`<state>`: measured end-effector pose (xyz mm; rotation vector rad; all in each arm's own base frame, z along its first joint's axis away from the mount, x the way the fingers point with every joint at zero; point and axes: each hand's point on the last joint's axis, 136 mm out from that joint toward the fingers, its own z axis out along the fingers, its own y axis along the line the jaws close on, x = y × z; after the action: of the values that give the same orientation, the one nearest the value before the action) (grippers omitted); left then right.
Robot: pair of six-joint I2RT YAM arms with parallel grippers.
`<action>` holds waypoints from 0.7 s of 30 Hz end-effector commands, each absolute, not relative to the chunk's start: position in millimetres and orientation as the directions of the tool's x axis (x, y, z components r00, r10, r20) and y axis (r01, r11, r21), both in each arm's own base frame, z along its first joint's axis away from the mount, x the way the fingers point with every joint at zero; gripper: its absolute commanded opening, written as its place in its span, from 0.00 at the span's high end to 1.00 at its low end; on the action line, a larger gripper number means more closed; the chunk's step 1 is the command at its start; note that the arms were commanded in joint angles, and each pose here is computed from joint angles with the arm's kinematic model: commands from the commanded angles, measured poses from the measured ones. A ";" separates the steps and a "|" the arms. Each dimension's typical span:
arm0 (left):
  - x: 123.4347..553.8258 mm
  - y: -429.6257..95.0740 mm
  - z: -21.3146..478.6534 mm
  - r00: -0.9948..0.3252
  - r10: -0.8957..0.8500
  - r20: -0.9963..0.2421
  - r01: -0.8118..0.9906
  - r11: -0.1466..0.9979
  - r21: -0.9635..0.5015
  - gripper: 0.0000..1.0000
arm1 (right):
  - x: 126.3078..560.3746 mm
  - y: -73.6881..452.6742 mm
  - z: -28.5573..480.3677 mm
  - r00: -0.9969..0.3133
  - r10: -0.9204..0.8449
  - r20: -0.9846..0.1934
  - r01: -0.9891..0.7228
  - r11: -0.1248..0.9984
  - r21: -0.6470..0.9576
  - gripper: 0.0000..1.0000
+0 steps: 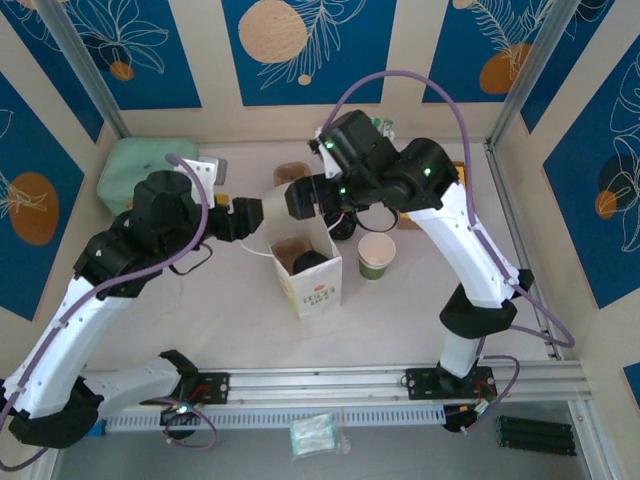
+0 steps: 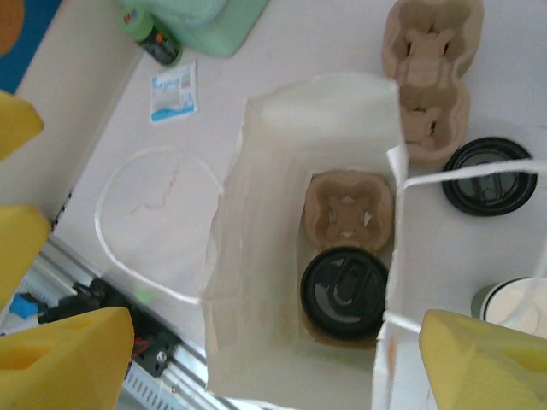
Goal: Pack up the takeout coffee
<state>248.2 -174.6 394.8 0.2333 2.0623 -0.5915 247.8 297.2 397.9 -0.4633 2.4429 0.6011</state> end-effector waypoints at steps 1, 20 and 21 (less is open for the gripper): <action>256.5 -181.0 417.3 -0.488 -0.072 -0.870 0.422 0.853 -0.307 0.18 | 252.9 290.5 418.4 -0.746 -0.149 -0.649 -0.469 0.809 0.354 0.13; 323.0 -231.6 436.1 -0.455 -0.024 -0.890 0.466 0.845 -0.261 0.01 | 385.9 171.4 383.4 -0.769 0.262 -0.583 -0.081 0.865 0.496 0.14; 327.3 -233.4 434.8 -0.457 -0.022 -0.889 0.464 0.847 -0.259 0.01 | 391.2 166.5 379.1 -0.771 0.275 -0.574 -0.062 0.865 0.498 0.15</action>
<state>318.4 -232.5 418.3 0.3203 2.0295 -0.5828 379.4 165.7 380.5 0.1267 2.3802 0.5902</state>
